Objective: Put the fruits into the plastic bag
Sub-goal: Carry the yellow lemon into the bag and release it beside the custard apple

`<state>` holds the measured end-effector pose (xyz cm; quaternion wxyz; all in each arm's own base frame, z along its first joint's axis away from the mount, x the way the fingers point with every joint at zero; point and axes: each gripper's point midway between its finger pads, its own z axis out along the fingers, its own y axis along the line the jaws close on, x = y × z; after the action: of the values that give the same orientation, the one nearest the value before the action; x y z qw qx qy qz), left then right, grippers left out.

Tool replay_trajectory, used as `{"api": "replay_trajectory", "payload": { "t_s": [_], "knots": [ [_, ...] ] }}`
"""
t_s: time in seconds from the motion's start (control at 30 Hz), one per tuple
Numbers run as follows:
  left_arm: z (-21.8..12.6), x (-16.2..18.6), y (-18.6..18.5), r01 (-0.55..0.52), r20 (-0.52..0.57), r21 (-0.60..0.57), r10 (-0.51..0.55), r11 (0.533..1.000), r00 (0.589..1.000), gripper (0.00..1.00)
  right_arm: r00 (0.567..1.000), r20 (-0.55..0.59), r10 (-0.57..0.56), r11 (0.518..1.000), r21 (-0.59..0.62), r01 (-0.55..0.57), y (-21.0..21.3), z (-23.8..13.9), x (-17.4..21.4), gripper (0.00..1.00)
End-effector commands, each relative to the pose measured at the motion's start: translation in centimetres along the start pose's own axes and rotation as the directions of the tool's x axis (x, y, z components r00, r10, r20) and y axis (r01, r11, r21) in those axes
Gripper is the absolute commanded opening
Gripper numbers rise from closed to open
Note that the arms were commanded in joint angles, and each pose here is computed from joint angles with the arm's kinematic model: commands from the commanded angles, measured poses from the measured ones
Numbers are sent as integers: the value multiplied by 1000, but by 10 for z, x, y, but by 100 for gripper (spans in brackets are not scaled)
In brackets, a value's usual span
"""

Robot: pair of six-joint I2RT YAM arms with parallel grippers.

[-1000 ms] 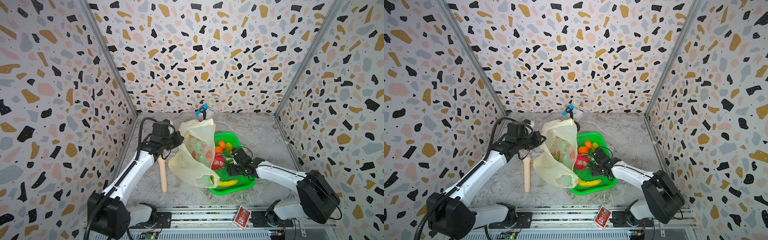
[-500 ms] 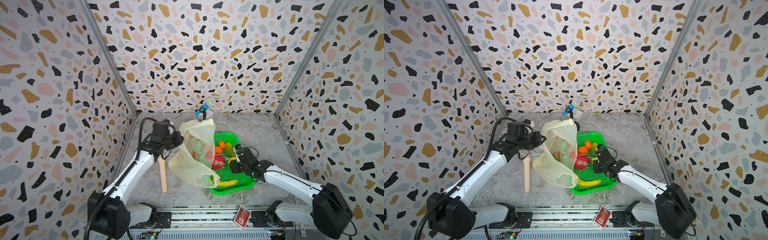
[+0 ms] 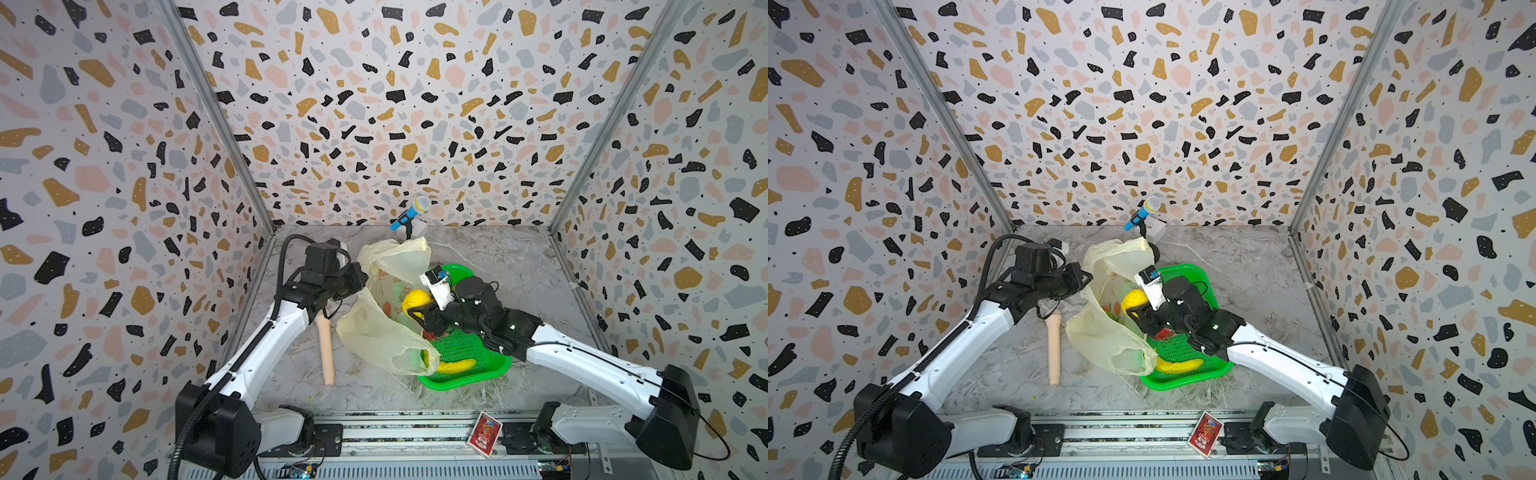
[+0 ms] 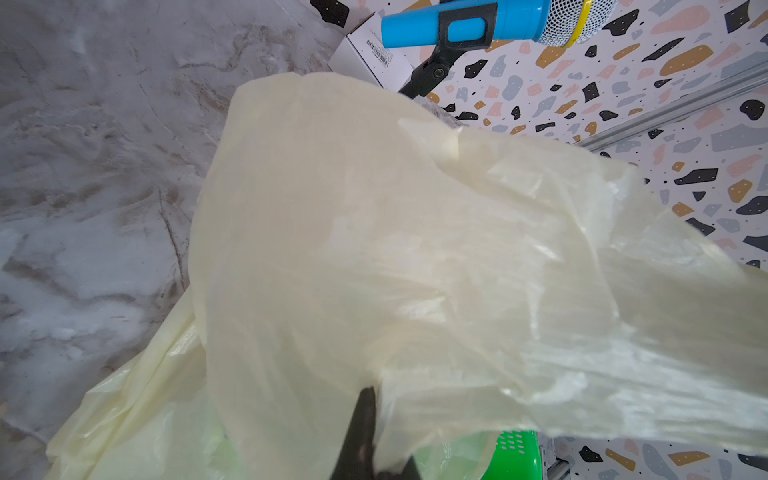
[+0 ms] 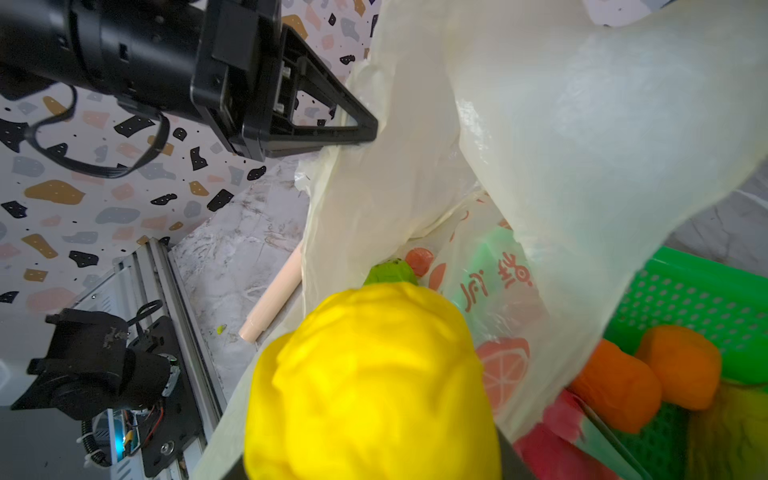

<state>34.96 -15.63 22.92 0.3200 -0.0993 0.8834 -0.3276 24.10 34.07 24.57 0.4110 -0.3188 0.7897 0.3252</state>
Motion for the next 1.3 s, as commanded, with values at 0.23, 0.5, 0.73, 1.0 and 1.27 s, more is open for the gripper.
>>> {"api": "replay_trajectory", "payload": {
  "t_s": [0.23, 0.5, 0.73, 1.0, 1.27],
  "knots": [
    [-25, -10, 4, -73, 68, -65, 77, 995, 995, 0, 977, -212, -28, 999, -29, 22, 11, 92, 17, 45],
    [-28, -13, 3, -85, 74, -76, 91, 993, 993, 0, 933, -357, 33, 999, 11, -31, 6, 124, 58, 50],
    [-27, -15, 5, -83, 79, -91, 90, 992, 993, 0, 921, -385, 49, 996, 87, -17, -7, 120, 67, 72],
    [-27, -19, 7, -82, 95, -107, 92, 991, 991, 0, 978, -208, 20, 986, 168, 15, -17, 88, 23, 85],
    [-26, -21, 11, -74, 108, -125, 88, 989, 990, 0, 1000, 0, -32, 991, 132, 31, -8, 27, -3, 84]
  ]
}}
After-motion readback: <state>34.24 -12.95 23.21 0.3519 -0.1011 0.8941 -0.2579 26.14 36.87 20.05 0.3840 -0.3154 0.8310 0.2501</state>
